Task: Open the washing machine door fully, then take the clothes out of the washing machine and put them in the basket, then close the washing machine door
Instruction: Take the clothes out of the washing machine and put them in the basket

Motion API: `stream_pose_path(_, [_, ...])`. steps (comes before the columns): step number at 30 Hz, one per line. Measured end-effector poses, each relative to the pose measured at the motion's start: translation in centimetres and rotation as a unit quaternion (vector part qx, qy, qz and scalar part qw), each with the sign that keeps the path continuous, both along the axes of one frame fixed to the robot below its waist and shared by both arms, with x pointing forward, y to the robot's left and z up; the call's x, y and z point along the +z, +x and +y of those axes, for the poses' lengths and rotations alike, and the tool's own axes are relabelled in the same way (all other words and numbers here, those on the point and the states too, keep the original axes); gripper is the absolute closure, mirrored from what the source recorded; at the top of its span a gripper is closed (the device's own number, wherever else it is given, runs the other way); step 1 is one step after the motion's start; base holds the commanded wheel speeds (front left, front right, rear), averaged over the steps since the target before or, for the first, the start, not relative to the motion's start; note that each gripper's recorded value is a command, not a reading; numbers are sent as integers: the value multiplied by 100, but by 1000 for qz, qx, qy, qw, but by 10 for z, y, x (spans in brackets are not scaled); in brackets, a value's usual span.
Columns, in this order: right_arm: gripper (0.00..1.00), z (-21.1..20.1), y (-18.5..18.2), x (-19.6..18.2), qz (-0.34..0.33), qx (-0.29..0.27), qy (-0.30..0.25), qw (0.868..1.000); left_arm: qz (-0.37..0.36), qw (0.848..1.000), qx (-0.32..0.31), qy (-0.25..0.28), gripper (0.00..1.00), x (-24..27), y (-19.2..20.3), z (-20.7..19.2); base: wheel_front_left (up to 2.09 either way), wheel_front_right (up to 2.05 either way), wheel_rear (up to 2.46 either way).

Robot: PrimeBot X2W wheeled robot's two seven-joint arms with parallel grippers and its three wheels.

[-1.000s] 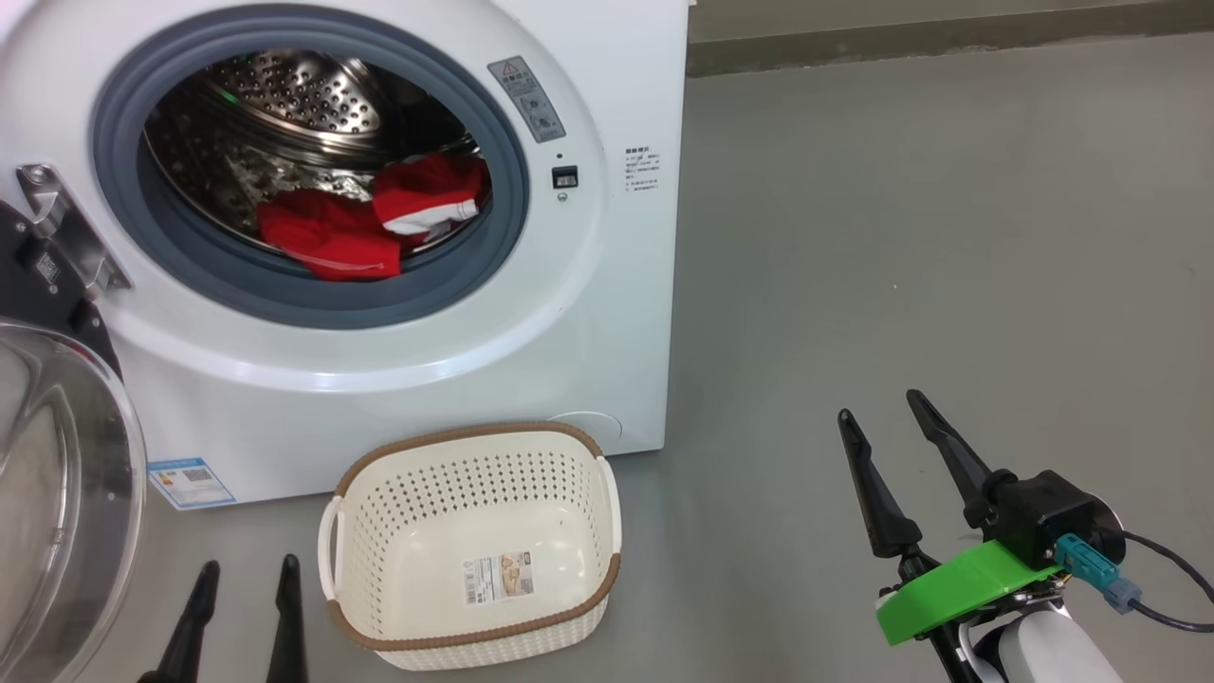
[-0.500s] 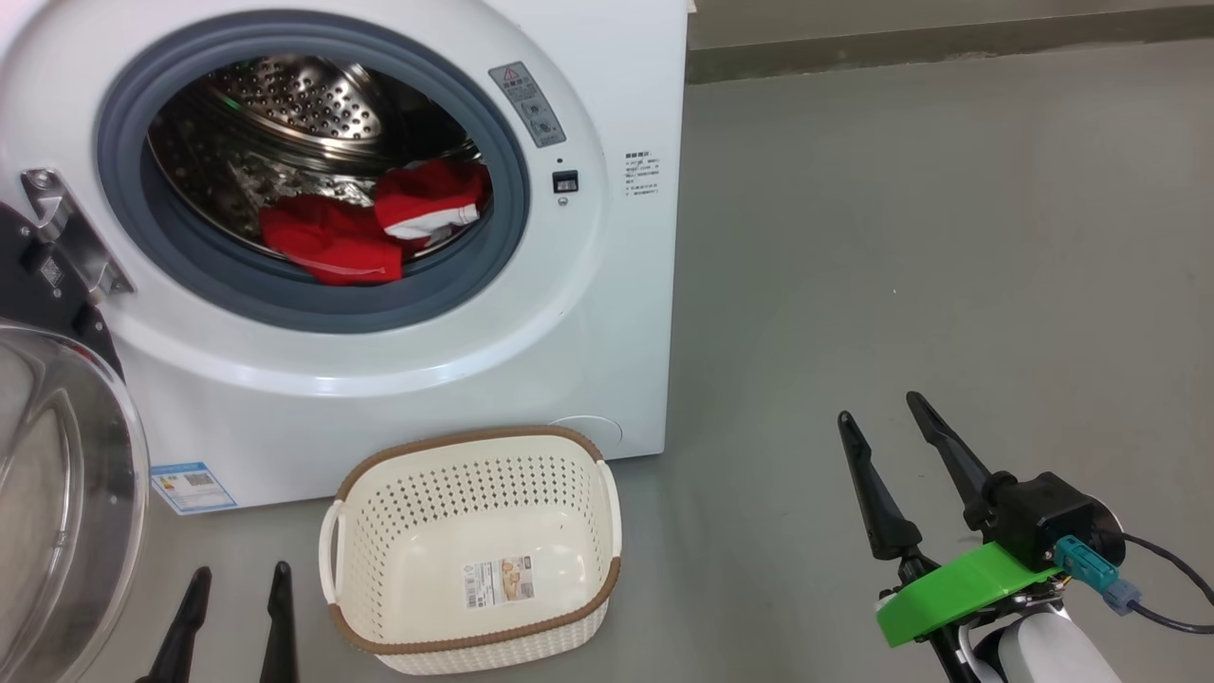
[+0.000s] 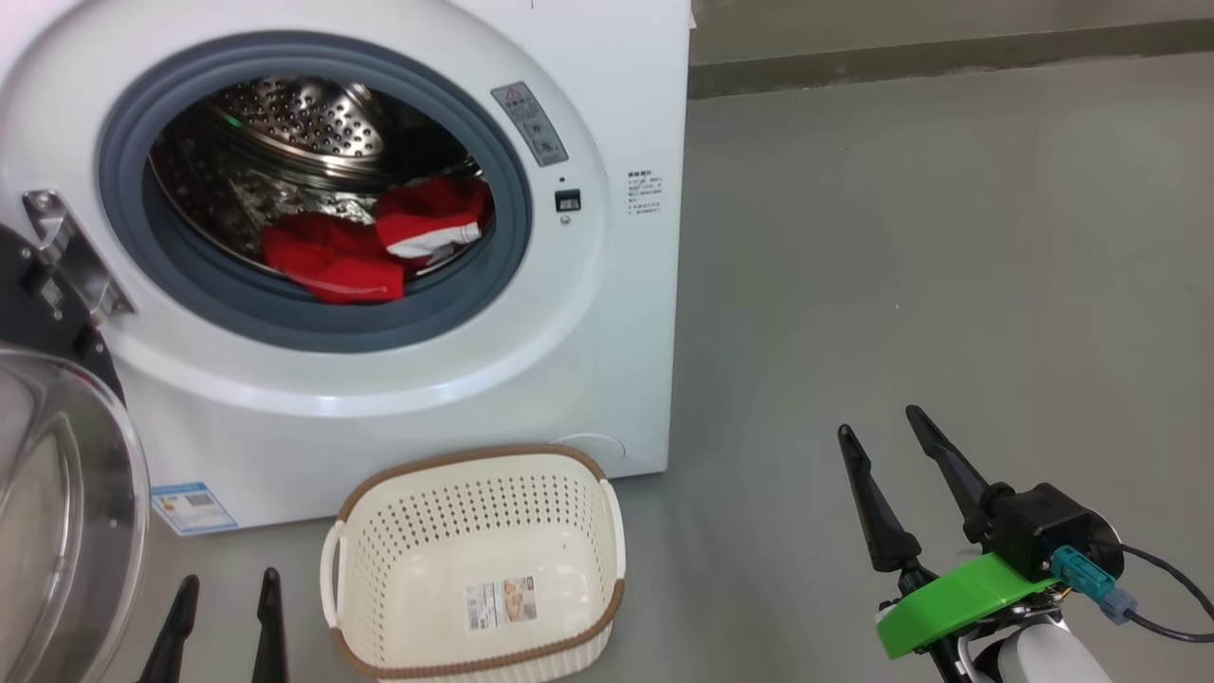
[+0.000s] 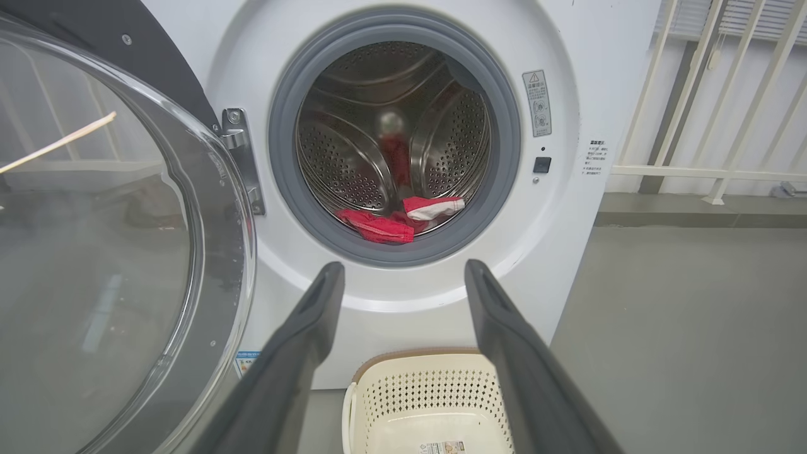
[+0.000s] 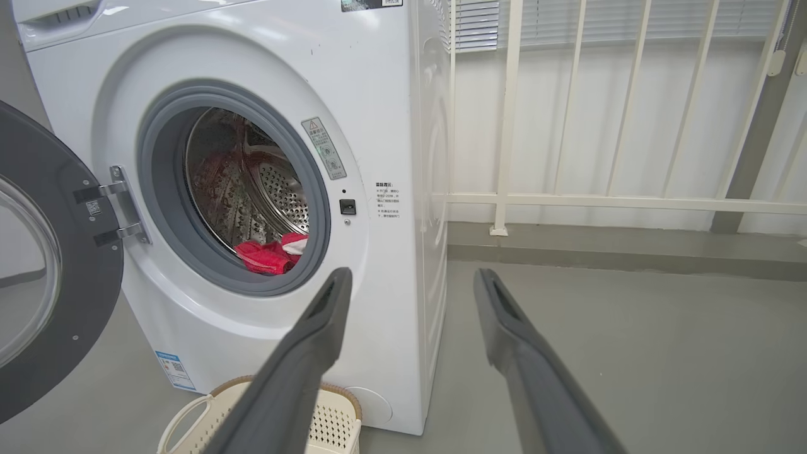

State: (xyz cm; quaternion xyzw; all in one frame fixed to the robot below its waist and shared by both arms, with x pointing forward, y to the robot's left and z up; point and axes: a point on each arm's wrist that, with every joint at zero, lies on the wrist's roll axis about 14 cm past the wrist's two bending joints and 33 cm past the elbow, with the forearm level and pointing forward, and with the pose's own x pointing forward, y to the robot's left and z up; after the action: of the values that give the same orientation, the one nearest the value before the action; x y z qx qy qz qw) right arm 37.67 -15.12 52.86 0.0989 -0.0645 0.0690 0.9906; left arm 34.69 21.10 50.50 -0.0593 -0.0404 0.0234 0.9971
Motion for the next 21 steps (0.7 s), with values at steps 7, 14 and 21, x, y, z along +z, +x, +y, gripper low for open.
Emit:
stream_pose_path(7, [0,1,0,-1,1,2,0,1000,-3,1000,-2,6,0,2,0,-1,177,-189,12])
stream_pose_path(14, [0,1,1,-2,4,2,1,1000,-4,1000,-6,3,0,3,1,-2,146,-146,0])
stream_pose_path(21, [0,1,1,-4,6,1,1,1000,-2,1000,-6,3,0,1,2,-2,50,-50,0])
